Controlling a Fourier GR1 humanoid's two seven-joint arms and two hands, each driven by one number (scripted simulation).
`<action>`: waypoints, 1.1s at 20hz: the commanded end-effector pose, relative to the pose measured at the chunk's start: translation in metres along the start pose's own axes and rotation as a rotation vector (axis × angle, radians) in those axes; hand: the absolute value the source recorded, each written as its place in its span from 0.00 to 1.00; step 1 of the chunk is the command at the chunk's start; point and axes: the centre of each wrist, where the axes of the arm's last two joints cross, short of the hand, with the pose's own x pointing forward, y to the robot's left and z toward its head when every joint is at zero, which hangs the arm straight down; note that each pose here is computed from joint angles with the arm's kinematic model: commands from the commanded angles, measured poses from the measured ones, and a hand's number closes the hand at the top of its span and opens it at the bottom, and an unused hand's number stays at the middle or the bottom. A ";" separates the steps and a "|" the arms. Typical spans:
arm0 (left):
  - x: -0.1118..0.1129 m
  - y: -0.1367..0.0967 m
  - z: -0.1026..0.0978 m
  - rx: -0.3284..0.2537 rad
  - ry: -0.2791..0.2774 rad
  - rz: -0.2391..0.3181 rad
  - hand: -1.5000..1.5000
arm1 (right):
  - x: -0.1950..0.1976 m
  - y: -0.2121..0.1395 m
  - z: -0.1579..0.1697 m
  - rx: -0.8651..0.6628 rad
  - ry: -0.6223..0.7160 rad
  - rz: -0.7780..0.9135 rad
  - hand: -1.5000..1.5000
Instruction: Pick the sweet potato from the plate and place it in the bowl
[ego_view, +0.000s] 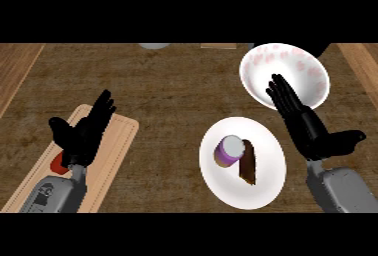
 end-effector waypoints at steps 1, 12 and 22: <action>-0.005 -0.006 0.001 0.008 -0.047 -0.028 0.50 | -0.001 0.021 0.024 -0.005 0.086 0.087 1.00; 0.009 -0.015 0.005 0.028 -0.149 -0.050 0.50 | -0.055 0.083 0.056 -0.452 0.042 0.631 0.00; 0.020 -0.020 0.007 0.019 -0.150 -0.061 0.50 | -0.032 0.137 0.066 -0.532 -0.015 0.942 0.00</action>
